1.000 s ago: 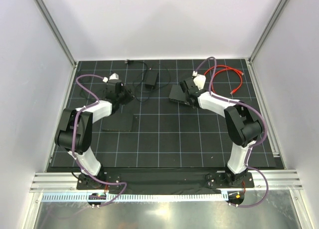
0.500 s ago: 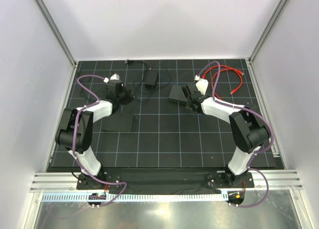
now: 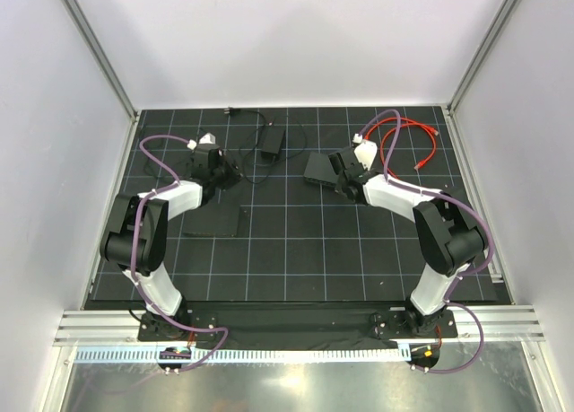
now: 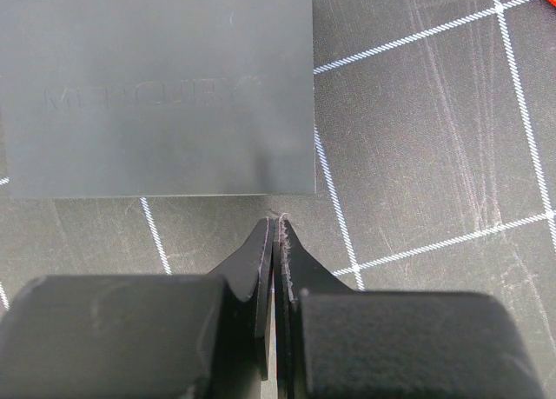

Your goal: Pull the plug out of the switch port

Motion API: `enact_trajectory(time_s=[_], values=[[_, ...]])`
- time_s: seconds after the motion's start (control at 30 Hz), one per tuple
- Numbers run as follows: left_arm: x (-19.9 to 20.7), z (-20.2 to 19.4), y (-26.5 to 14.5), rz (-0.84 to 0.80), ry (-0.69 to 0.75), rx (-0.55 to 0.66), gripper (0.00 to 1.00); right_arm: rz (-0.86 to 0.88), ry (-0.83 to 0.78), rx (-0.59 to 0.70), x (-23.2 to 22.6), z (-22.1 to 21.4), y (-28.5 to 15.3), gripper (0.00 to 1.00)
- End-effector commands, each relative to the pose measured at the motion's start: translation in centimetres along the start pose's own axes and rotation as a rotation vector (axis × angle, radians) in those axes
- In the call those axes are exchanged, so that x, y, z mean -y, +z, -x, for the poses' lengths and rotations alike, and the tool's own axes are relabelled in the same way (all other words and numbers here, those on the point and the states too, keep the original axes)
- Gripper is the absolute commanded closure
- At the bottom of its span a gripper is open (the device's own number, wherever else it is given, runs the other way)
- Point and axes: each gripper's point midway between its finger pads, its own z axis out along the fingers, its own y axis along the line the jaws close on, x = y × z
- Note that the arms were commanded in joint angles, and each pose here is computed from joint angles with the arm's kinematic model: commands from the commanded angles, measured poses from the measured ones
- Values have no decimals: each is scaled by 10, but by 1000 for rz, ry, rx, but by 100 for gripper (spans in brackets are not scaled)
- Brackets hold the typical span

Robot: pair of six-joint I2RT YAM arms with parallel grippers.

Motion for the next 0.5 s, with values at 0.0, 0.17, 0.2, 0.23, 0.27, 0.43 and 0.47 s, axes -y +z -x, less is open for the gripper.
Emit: enact_trajectory(time_s=[0.0, 0.17, 0.2, 0.23, 0.27, 0.43, 0.47], values=[[15, 16, 2, -54, -7, 40, 99, 12, 75, 60, -7, 20, 2, 99], [16, 16, 2, -57, -5, 39, 99, 6, 92, 48, -4, 17, 11, 99], [16, 17, 2, -55, -7, 41, 99, 4, 97, 45, -3, 20, 13, 99], [16, 16, 2, -57, -7, 40, 99, 3, 97, 42, -3, 19, 15, 99], [15, 15, 2, -55, -6, 37, 99, 0, 97, 39, -3, 19, 18, 99], [15, 15, 3, -54, -6, 38, 99, -8, 109, 41, -1, 24, 27, 99], [15, 15, 3, -53, -7, 36, 99, -10, 106, 46, -1, 26, 28, 99]])
